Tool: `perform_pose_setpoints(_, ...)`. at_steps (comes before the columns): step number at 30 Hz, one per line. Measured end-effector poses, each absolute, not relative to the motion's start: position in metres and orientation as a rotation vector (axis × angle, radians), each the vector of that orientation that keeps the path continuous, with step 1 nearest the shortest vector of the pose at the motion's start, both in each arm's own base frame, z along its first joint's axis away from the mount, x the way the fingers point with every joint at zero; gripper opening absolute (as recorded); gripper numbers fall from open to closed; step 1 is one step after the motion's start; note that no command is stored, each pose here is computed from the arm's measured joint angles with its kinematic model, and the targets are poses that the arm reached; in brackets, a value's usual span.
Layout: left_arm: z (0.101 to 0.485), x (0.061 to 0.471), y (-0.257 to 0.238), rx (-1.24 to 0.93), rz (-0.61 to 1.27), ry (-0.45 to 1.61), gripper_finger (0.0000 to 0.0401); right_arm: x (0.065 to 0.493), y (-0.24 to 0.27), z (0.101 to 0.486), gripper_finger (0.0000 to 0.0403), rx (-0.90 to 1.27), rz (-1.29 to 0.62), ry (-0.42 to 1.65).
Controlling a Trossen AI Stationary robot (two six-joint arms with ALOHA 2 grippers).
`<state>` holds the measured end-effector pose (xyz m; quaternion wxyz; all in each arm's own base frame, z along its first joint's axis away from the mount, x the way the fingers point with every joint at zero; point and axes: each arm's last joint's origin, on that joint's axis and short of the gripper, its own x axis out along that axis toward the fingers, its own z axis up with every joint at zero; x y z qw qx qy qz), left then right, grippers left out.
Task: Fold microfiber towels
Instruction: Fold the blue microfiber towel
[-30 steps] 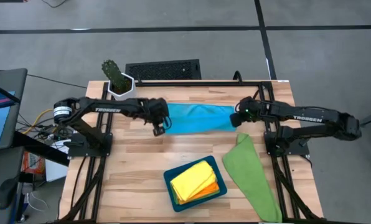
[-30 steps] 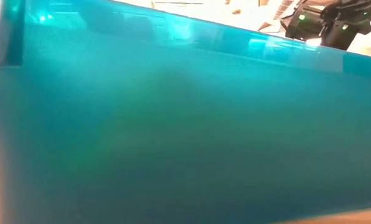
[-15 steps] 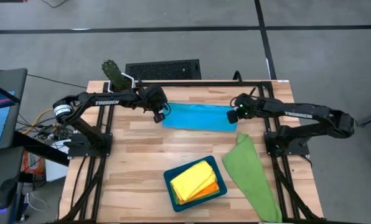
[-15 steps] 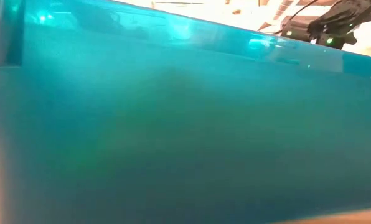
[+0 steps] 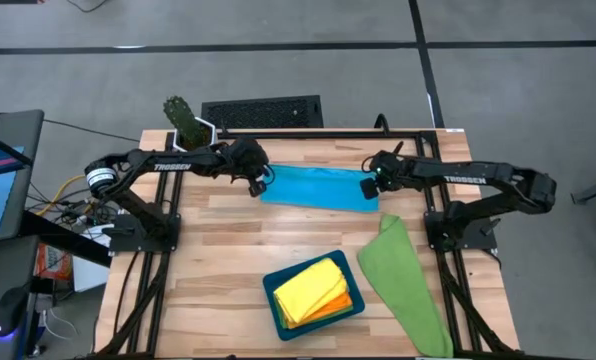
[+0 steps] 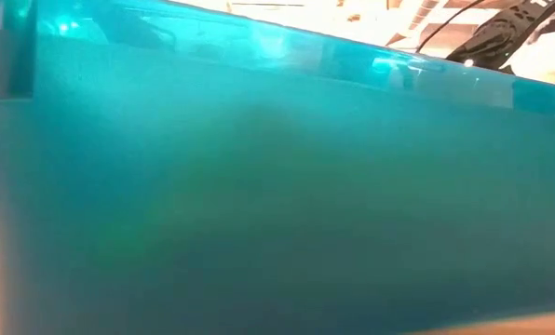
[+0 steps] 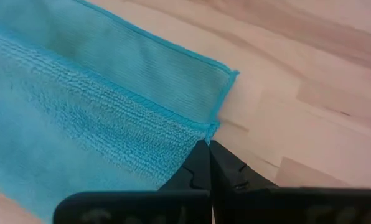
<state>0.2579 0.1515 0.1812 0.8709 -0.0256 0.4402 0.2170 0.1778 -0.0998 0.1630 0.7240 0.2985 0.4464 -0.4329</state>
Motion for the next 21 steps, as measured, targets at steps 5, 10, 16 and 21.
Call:
perform_pose_setpoints(5,0.181,0.257,0.151,-0.065,0.455,0.925,0.0,0.18,-0.101,0.161,0.0013,0.658,-0.954,0.985)
perform_pose_setpoints(10,0.179,0.257,0.151,-0.07,0.452,0.933,0.0004,0.182,-0.102,0.162,0.003,0.656,-0.95,0.962)
perform_pose_setpoints(16,0.162,0.26,0.147,-0.128,0.428,1.016,0.0023,0.181,-0.103,0.161,0.0048,0.661,-0.954,0.963)
perform_pose_setpoints(21,0.153,0.264,0.144,-0.127,0.427,1.05,0.0045,0.179,-0.103,0.161,0.0056,0.671,-0.962,0.974)
